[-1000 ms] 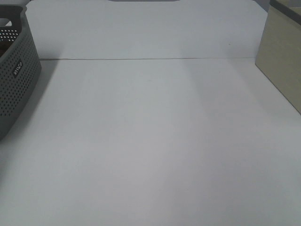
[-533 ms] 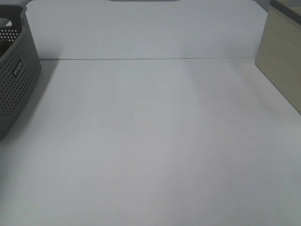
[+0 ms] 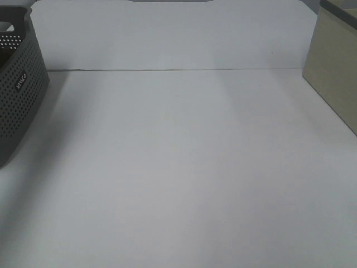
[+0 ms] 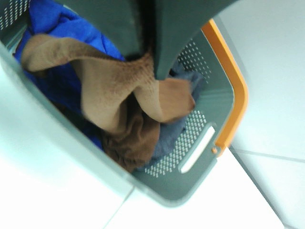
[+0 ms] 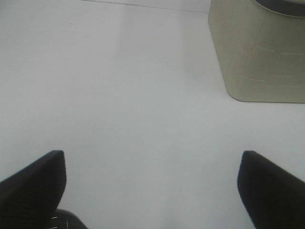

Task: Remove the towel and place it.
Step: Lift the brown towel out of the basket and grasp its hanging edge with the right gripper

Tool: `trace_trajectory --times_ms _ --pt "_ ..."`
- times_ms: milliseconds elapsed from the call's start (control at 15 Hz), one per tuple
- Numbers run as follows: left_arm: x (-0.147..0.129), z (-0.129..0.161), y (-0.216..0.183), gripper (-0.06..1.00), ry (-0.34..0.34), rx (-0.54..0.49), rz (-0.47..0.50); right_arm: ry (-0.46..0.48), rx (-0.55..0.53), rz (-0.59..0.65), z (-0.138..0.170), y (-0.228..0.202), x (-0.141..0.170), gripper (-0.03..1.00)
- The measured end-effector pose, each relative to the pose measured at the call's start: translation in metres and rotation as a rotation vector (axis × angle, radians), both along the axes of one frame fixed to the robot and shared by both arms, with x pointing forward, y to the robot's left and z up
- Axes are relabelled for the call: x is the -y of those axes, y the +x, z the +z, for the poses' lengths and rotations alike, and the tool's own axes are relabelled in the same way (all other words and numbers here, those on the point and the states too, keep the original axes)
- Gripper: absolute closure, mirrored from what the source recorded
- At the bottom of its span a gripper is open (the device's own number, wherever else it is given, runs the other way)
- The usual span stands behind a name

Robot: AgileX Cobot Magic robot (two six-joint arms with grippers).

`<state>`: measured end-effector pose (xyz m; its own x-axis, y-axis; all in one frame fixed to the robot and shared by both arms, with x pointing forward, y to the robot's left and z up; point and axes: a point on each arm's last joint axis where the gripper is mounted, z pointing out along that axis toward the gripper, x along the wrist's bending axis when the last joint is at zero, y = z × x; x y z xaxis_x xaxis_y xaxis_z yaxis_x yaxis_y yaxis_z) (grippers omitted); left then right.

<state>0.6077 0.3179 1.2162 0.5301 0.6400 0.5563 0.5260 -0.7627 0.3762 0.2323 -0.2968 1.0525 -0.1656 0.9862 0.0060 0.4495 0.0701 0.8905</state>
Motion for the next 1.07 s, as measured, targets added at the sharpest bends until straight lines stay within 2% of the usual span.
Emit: trace_trajectory --times_ms 333,400,467,533,733,800,933,1067 --pt "0.057 0.06 -0.064 0.94 -0.004 0.175 -0.178 -0.027 0.022 0.045 0.003 0.0 -0.002 0.04" --pt "0.081 0.079 -0.09 0.94 -0.016 0.252 -0.275 -0.016 0.118 0.138 0.018 0.009 -0.012 0.04" --pt "0.094 0.087 -0.101 0.94 -0.027 0.299 -0.331 0.003 0.157 0.201 0.026 0.019 -0.019 0.04" --pt "0.1 0.09 -0.105 0.94 -0.033 0.321 -0.355 0.012 0.176 0.233 0.03 0.024 -0.022 0.04" --pt "0.142 0.103 -0.13 0.94 -0.05 0.429 -0.552 0.047 0.152 0.443 0.038 0.067 -0.046 0.04" --pt "0.154 0.103 -0.136 0.94 -0.035 0.436 -0.618 0.053 0.145 0.52 0.038 0.081 -0.054 0.04" --pt "0.183 0.099 -0.148 0.94 0.052 0.444 -0.805 0.099 0.166 0.709 0.034 0.116 -0.072 0.05" --pt "0.205 0.094 -0.154 0.94 0.096 0.452 -0.918 0.157 0.178 0.824 0.025 0.144 -0.084 0.06"
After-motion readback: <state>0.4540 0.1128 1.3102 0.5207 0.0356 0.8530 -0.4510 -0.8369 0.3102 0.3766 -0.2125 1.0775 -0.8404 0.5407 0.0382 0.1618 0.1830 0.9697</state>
